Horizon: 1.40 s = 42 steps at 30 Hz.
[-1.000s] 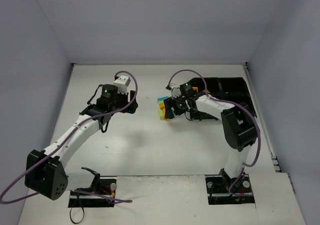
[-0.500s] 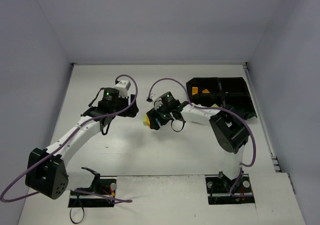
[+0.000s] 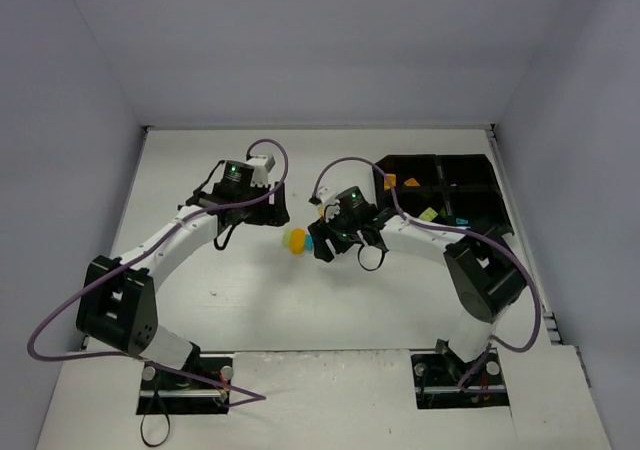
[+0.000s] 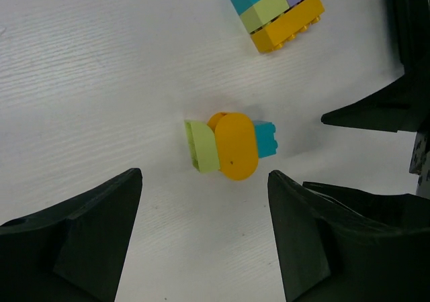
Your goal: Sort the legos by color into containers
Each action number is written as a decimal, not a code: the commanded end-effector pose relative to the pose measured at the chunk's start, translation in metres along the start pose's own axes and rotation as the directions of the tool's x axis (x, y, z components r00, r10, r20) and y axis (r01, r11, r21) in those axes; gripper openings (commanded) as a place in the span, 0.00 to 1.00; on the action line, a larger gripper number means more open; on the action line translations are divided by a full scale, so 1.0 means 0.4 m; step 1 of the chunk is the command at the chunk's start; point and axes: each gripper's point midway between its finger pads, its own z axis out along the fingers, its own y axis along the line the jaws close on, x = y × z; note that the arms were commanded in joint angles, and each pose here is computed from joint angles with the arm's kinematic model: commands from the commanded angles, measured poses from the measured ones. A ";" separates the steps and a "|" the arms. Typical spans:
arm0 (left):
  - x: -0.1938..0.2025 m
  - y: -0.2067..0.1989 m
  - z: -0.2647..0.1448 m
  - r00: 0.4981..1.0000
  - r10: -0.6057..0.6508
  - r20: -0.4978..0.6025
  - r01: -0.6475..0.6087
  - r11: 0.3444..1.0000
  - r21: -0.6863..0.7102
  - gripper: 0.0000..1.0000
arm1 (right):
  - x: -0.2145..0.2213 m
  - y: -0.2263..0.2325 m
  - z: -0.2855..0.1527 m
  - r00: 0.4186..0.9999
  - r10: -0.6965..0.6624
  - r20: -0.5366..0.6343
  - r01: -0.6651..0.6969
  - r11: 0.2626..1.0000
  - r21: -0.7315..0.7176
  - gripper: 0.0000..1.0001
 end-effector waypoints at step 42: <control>0.116 -0.123 0.161 0.525 0.851 0.003 -0.750 0.460 0.475 0.69 | -0.003 -0.074 -0.206 0.978 0.104 0.180 -0.123 0.987 0.100 0.64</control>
